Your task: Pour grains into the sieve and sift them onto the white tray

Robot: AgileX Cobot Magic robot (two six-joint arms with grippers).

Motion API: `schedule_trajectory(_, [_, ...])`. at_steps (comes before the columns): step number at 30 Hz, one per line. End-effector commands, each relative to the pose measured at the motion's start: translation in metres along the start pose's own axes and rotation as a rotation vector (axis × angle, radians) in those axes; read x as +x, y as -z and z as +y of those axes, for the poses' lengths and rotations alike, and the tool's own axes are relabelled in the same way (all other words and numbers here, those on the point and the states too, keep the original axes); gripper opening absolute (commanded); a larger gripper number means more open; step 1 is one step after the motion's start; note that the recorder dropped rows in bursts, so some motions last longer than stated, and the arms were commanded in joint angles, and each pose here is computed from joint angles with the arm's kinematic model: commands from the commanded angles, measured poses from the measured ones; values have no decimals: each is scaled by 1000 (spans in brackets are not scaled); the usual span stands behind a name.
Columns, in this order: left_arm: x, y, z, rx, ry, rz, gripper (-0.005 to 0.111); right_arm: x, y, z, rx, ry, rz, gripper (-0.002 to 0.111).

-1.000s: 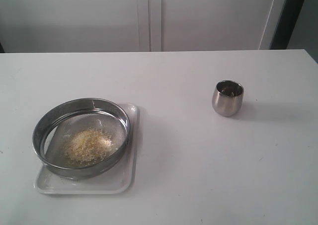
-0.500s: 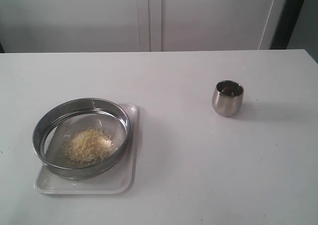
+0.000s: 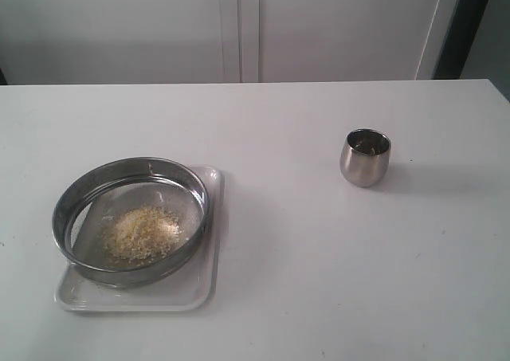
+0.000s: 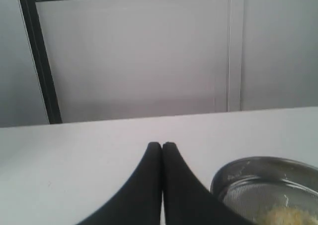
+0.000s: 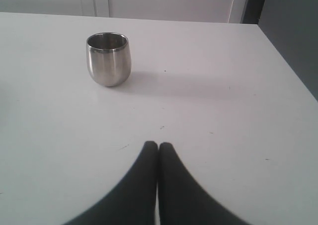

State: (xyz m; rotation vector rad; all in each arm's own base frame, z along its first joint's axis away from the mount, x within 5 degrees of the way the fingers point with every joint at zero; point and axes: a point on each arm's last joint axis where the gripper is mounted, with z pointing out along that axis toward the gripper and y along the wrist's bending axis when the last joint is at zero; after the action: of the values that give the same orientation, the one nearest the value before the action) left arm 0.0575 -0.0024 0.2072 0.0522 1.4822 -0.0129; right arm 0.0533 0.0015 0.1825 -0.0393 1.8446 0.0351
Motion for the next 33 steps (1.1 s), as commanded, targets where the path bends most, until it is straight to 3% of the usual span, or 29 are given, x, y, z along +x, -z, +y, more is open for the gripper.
schedule_trajectory(1, [-9,1,1,-17,11,-103,0,0,0,0,5,-4,-17,0])
schedule_trajectory(5, [-8,1,2,-21,65,-99,0,0,0,0,5,-4,-17,0])
schedule_trajectory(10, [-37,4,0,9,-32,-35,0,0,0,0,5,-4,-17,0])
schedule_trajectory(15, [-64,0,0,18,-41,-21,0,0,0,0,5,-4,-17,0])
schedule_trajectory(26, [-70,-1,1,10,-37,-54,0,0,0,0,5,-4,-17,0])
schedule_trajectory(33, [-83,-1,2,-11,-35,-153,0,0,0,0,5,-4,-17,0])
